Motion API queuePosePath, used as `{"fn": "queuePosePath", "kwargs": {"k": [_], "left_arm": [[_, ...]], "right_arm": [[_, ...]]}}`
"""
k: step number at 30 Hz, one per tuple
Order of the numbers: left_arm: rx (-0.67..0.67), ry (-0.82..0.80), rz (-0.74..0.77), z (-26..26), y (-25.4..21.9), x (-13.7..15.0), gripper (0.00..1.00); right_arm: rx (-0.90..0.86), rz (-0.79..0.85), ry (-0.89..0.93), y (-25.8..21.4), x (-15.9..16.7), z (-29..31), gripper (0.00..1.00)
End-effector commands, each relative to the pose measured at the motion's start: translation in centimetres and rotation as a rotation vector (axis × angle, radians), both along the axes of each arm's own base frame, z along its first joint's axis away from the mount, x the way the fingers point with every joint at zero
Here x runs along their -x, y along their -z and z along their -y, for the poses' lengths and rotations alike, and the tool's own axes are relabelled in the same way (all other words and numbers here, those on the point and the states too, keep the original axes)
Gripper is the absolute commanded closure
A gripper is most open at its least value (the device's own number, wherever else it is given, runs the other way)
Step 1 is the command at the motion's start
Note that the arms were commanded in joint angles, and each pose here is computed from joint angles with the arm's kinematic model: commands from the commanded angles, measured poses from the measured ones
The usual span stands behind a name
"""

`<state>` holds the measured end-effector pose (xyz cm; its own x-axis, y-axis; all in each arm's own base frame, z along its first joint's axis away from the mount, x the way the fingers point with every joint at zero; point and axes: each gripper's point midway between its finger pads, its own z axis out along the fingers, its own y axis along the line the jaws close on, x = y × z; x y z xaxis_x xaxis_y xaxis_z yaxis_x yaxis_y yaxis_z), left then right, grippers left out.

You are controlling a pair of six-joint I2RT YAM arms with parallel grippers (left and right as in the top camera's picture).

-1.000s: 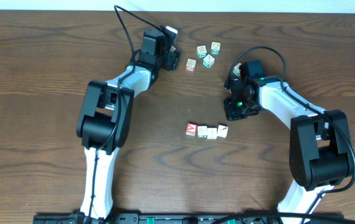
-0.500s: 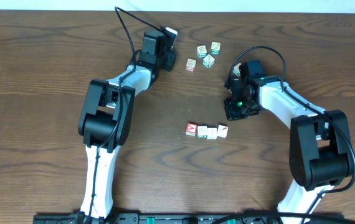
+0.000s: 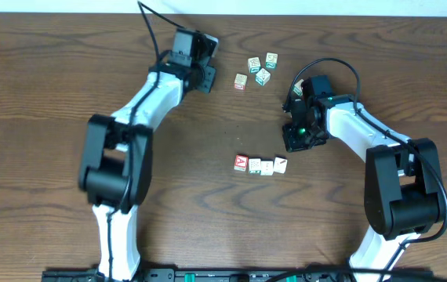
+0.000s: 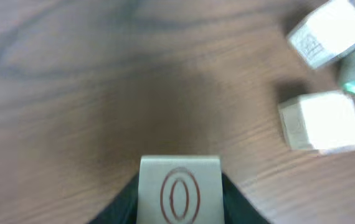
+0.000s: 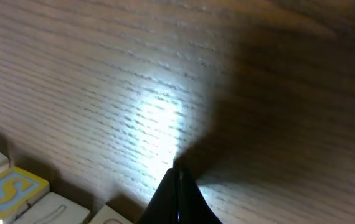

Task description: Lift 5 blocks

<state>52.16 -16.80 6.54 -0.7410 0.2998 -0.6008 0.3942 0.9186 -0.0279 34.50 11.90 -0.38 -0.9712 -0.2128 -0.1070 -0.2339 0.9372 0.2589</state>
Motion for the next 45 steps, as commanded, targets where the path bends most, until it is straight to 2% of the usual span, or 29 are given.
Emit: {"fn": "queuePosePath", "kwargs": {"k": [1,4,6,8,10,19,28,31,36,45], "left_arm": [[0.022,-0.058,-0.029,-0.9,-2.8,1.5,0.92],[-0.028,-0.164,-0.105,-2.9,-3.2,3.6,0.92],[-0.092,-0.252,-0.15,-4.7,-3.2,5.0,0.92],[-0.14,-0.274,-0.199,-5.6,-3.2,6.7,0.92],[-0.161,-0.267,-0.247,-5.8,-3.2,8.4,0.93],[-0.209,-0.183,-0.363,-3.8,-3.0,13.4,0.92],[-0.267,-0.146,-0.48,-2.3,1.2,18.2,0.92],[-0.263,-0.17,-0.504,-2.4,2.8,19.3,0.93],[-0.171,-0.132,-0.553,-1.0,4.8,20.7,0.93],[-0.172,-0.088,-0.536,0.7,5.6,21.6,0.92]], "right_arm": [[0.085,-0.055,0.03,1.5,0.8,1.9,0.99],[0.136,-0.063,0.094,1.5,0.7,2.7,0.99],[0.235,-0.084,0.172,1.5,1.1,4.5,0.99],[0.318,-0.125,0.216,1.3,2.2,5.9,0.99],[0.326,-0.171,0.213,1.2,3.3,6.0,0.99],[0.154,-0.302,0.144,0.7,6.2,2.3,0.99],[0.023,-0.335,0.122,0.2,6.7,-0.7,0.99],[0.023,-0.336,0.121,0.1,6.7,-0.7,0.99],[0.02,-0.322,0.121,0.2,6.4,-0.8,0.99],[0.05,-0.244,0.062,0.6,5.1,-0.3,0.99]]}}
